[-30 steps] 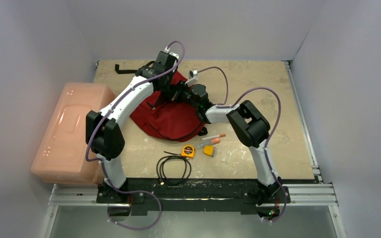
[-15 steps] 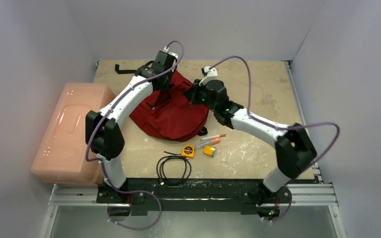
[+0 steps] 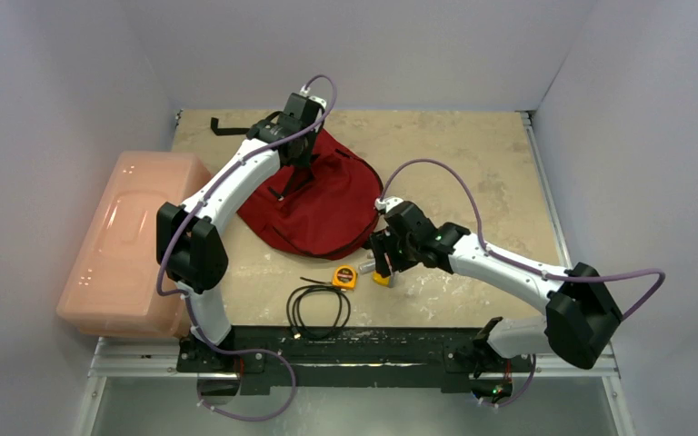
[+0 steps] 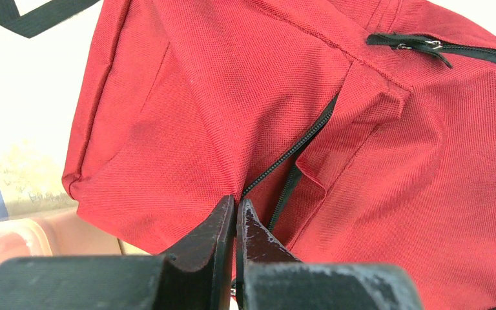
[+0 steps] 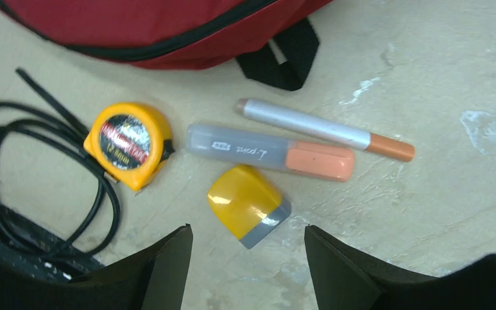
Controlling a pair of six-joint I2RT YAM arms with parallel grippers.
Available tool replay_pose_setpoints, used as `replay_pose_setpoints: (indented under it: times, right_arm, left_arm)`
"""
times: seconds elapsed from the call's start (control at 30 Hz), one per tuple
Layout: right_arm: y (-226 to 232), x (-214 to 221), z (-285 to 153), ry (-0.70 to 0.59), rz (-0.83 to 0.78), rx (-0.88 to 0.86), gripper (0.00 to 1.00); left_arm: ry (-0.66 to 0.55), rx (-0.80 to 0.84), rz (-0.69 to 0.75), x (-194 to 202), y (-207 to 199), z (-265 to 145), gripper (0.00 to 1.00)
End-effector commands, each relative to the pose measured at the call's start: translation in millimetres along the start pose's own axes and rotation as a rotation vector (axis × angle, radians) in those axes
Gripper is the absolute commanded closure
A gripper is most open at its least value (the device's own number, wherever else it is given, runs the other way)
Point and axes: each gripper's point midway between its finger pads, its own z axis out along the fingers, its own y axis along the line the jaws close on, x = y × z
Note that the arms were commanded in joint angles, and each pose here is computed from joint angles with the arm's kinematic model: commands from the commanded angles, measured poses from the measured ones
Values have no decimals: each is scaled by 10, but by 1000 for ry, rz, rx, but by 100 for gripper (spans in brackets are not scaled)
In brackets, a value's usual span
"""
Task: Pack the student bag
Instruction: Pick up the stationery from the center of the board.
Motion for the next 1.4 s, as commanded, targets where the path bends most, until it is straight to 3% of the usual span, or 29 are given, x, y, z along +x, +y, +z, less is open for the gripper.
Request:
replay_pose_setpoints:
  times: [0.0, 0.47, 0.63, 0.73, 0.83, 0.9, 0.97, 1.2, 1.37]
  right_arm:
    - [126, -1, -12, 51, -169, -58, 31]
    - [132, 171, 393, 236, -370, 75, 27]
    - [114, 298, 451, 293, -404, 109, 32]
    - [123, 211, 391, 253, -404, 139, 45]
    - [78, 109, 282, 202, -386, 175, 80]
    - [134, 22, 148, 140, -360, 140, 95]
    - [303, -146, -23, 37, -312, 41, 100]
    - [1170, -1373, -709, -492, 50, -600, 100]
    - [1291, -2206, -448, -701, 192, -660, 100]
  left_arm:
    - [-27, 8, -8, -91, 19, -86, 100]
    - [-24, 13, 2, -72, -4, -71, 100]
    - [-23, 11, 4, -70, -1, -65, 100]
    - [-21, 10, 4, -67, -2, -53, 100]
    - [-20, 12, 5, -65, -10, -48, 100]
    - [-18, 14, 4, -59, -13, -49, 100]
    - [-18, 13, 4, -58, -13, -45, 100]
    - [-18, 25, -2, -63, -32, -55, 100]
    - [-32, 26, -2, -96, -18, -117, 100]
